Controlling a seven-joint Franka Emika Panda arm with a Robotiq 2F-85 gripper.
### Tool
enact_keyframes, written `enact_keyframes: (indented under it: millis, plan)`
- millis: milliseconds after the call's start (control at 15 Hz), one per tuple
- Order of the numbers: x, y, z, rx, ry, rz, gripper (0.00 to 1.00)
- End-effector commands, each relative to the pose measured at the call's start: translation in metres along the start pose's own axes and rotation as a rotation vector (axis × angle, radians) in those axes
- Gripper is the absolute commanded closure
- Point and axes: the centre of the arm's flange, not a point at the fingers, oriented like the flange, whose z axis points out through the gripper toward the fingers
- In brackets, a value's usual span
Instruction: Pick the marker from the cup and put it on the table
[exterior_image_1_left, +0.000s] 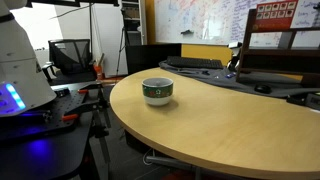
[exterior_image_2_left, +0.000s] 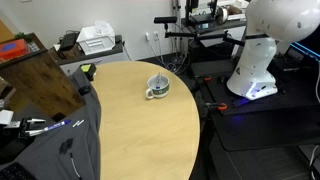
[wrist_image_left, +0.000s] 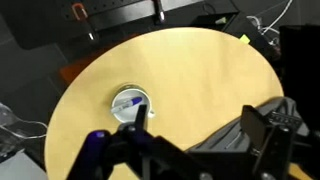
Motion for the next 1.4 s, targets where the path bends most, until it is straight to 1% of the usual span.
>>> enact_keyframes:
  millis: [0, 67, 133, 200, 400, 467, 533, 600, 667, 733, 867, 1000, 1133, 1200, 1333]
  plan:
    - [0.0, 0.0, 0.0, 0.0, 0.0, 0.0, 0.0]
    - [0.0, 0.0, 0.002, -0.019, 0.014, 0.007, 0.0]
    - [-0.002, 0.0, 0.001, -0.019, 0.013, -0.008, 0.0]
    - [0.0, 0.0, 0.0, 0.0, 0.0, 0.0, 0.0]
    - [0.0, 0.0, 0.0, 0.0, 0.0, 0.0, 0.0]
    - [0.007, 0.0, 0.003, 0.005, -0.008, 0.025, 0.0]
    - [0.015, -0.002, 0.007, -0.028, 0.009, 0.076, 0.0]
    - [0.02, -0.004, 0.01, -0.043, 0.012, 0.089, 0.0]
    - [0.03, -0.006, 0.016, -0.071, 0.017, 0.13, 0.0]
    - [0.034, -0.009, 0.023, -0.066, 0.026, 0.133, 0.0]
    - [0.056, -0.014, 0.048, -0.092, 0.066, 0.214, 0.0]
    - [0.077, -0.013, 0.077, -0.14, 0.085, 0.302, 0.0]
    - [0.099, -0.003, 0.106, -0.159, 0.079, 0.408, 0.0]
    - [0.111, 0.009, 0.126, -0.165, 0.073, 0.464, 0.0]
    - [0.125, 0.029, 0.153, -0.162, 0.055, 0.582, 0.0]
